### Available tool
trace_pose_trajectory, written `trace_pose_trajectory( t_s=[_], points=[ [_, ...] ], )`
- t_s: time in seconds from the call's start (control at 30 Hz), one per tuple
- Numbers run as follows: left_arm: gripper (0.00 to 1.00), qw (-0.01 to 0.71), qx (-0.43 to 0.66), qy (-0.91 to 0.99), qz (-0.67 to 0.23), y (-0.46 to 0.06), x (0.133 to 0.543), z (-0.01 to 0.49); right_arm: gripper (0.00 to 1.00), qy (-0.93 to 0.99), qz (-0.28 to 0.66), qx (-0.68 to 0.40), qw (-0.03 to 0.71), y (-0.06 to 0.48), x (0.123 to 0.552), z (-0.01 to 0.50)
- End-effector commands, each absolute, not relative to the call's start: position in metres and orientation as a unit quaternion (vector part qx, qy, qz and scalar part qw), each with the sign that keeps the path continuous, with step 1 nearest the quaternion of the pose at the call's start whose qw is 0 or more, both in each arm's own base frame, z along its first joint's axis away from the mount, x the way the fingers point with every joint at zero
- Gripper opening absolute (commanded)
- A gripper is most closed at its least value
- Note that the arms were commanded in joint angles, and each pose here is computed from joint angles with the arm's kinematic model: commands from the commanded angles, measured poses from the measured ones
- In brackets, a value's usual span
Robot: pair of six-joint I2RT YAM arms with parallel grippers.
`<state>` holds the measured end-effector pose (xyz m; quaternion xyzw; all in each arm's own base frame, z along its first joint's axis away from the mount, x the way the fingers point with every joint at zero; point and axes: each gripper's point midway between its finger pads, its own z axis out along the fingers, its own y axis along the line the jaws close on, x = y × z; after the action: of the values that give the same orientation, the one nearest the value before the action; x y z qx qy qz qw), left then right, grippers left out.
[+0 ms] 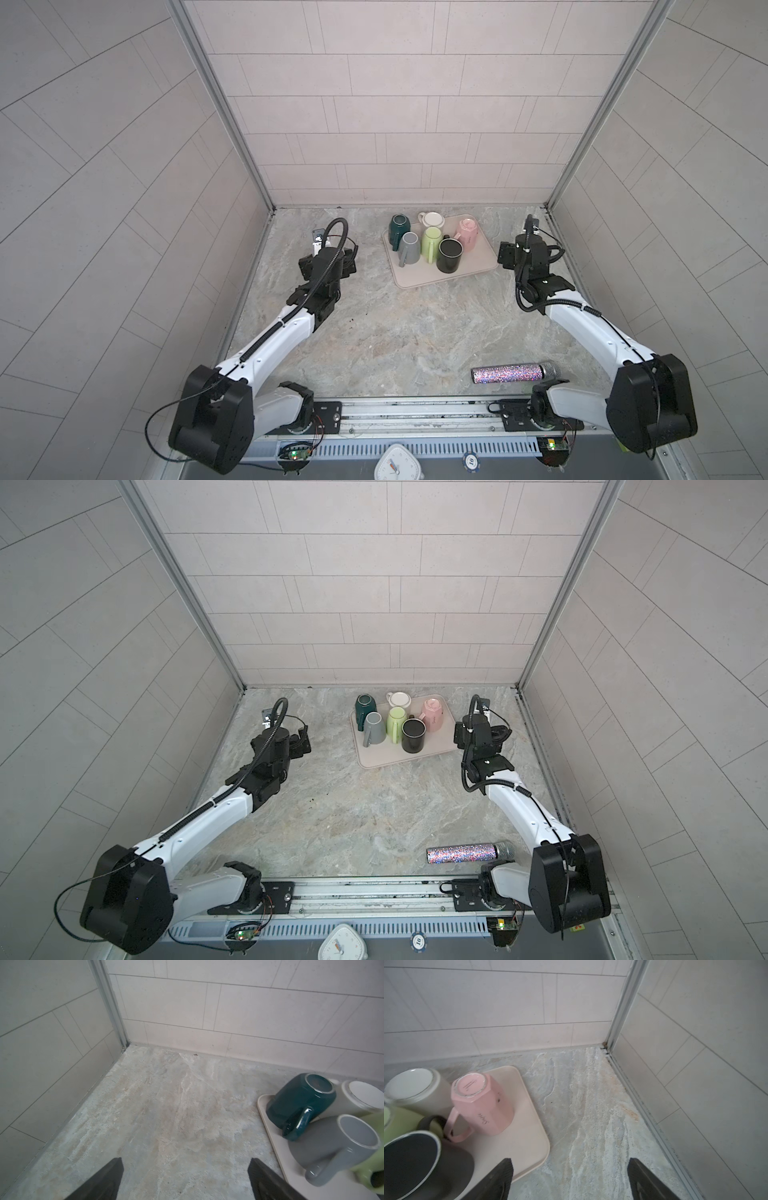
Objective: Turn the mug right side up
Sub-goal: Pick up the mug from the tray.
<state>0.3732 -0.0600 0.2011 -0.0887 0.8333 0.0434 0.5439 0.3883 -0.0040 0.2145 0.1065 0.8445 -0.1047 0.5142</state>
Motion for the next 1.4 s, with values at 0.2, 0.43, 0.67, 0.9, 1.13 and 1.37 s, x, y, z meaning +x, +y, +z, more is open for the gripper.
trace_pose_trajectory(
  t_s=[0.2, 0.43, 0.67, 0.9, 1.13, 1.37],
  points=[
    [1.00, 0.476, -0.046, 0.878, -0.012, -0.104, 0.357, 0.169, 0.86, 0.903, 0.007, -0.030, 0.429, 0.114, 0.365, 0.196],
    [1.00, 0.468, -0.031, 0.883, -0.026, -0.117, 0.348, 0.161, 0.83, 0.907, 0.105, -0.058, 0.405, 0.186, 0.363, 0.181],
    [1.00, 0.455, -0.012, 0.889, -0.042, -0.128, 0.343, 0.147, 0.69, 0.920, 0.120, -0.079, 0.365, 0.219, 0.378, 0.171],
    [1.00, 0.459, -0.005, 0.886, -0.059, -0.135, 0.341, 0.148, 0.62, 0.916, 0.128, -0.063, 0.374, 0.239, 0.410, 0.163],
    [1.00, 0.464, -0.002, 0.884, -0.058, -0.135, 0.340, 0.148, 0.50, 0.929, 0.098, -0.054, 0.353, 0.248, 0.440, 0.146],
    [1.00, 0.469, 0.001, 0.881, -0.060, -0.136, 0.338, 0.152, 0.48, 0.930, 0.060, -0.040, 0.360, 0.241, 0.456, 0.138]
  ],
)
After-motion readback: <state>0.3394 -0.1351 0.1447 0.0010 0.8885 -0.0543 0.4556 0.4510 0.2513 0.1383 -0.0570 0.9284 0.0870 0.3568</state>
